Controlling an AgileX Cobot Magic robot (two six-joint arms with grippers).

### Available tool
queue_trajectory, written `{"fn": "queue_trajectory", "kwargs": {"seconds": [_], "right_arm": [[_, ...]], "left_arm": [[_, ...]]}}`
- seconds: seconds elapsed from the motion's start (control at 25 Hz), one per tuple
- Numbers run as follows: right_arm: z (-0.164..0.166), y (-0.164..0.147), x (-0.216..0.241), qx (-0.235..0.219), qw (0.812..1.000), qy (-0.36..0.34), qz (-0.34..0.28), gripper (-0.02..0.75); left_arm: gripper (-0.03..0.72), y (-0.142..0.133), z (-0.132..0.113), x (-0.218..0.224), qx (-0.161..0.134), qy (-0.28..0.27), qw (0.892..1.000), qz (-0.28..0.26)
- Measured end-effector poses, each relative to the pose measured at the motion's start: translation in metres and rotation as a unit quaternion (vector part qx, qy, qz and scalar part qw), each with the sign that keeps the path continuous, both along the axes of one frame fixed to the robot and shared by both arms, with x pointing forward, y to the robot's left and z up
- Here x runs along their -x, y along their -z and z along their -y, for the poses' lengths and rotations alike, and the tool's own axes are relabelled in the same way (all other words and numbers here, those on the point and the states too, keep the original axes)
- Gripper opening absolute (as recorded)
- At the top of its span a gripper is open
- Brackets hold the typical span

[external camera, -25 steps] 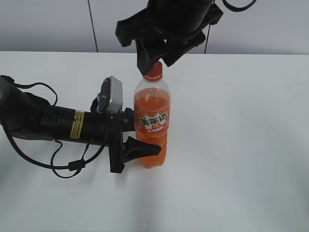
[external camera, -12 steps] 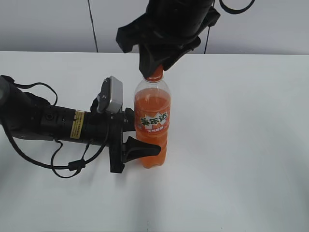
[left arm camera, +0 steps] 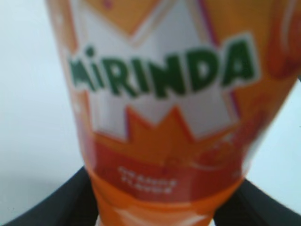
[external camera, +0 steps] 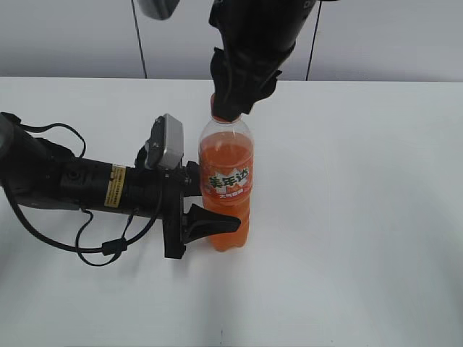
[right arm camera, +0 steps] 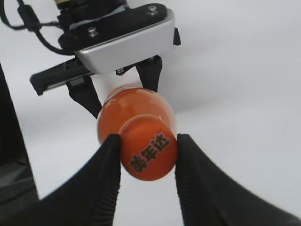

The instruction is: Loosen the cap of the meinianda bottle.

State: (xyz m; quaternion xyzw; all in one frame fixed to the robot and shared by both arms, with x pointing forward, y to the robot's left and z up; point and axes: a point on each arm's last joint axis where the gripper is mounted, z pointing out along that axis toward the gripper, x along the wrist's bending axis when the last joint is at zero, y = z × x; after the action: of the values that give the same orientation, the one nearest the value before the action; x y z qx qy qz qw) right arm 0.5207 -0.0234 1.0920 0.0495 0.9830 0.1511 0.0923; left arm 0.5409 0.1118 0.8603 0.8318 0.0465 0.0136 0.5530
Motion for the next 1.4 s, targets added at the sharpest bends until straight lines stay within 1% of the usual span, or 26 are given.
{"fn": "queue_trajectory", "kwargs": {"seconds": [0.08,0.16,0.28,0.44,0.56,0.72,0.88,1.2,1.4], "right_arm": [[-0.0018,0.0019,-0.0019,0.017,0.997,-0.077,0.023,0.269],[-0.0028,0.0037,-0.0030,0.031,0.989,-0.141,0.041,0.269],[-0.0037,0.0041,-0.0040,0.040,0.980,-0.184,0.055,0.269],[-0.0038,0.0039,-0.0040,0.045,0.975,-0.210,0.063,0.269],[-0.0039,0.0025,-0.0036,0.048,0.966,-0.242,0.074,0.269],[-0.0040,0.0018,-0.0031,0.050,0.958,-0.270,0.081,0.269],[-0.0032,-0.0004,-0.0021,0.052,0.954,-0.281,0.085,0.269],[-0.0025,-0.0013,-0.0014,0.052,0.954,-0.284,0.086,0.272],[-0.0022,-0.0013,-0.0010,0.050,0.958,-0.272,0.081,0.282]], "left_arm": [[0.412,0.0000,-0.0003,-0.0002,0.000,0.000,1.000,0.000],[0.412,-0.0001,-0.0005,-0.0005,0.001,-0.002,1.000,-0.001],[0.412,-0.0001,-0.0008,-0.0007,0.001,-0.003,1.000,-0.002],[0.412,0.0000,-0.0009,-0.0007,0.000,-0.003,1.000,-0.002],[0.412,-0.0003,-0.0008,-0.0007,0.001,-0.003,1.000,-0.001],[0.412,-0.0003,-0.0009,-0.0006,0.000,-0.002,1.000,-0.001],[0.412,-0.0003,-0.0009,-0.0006,0.000,-0.002,1.000,0.000],[0.411,-0.0003,-0.0008,-0.0005,0.000,-0.001,1.000,0.000],[0.411,-0.0003,-0.0005,-0.0003,0.000,0.000,1.000,0.001]]}}
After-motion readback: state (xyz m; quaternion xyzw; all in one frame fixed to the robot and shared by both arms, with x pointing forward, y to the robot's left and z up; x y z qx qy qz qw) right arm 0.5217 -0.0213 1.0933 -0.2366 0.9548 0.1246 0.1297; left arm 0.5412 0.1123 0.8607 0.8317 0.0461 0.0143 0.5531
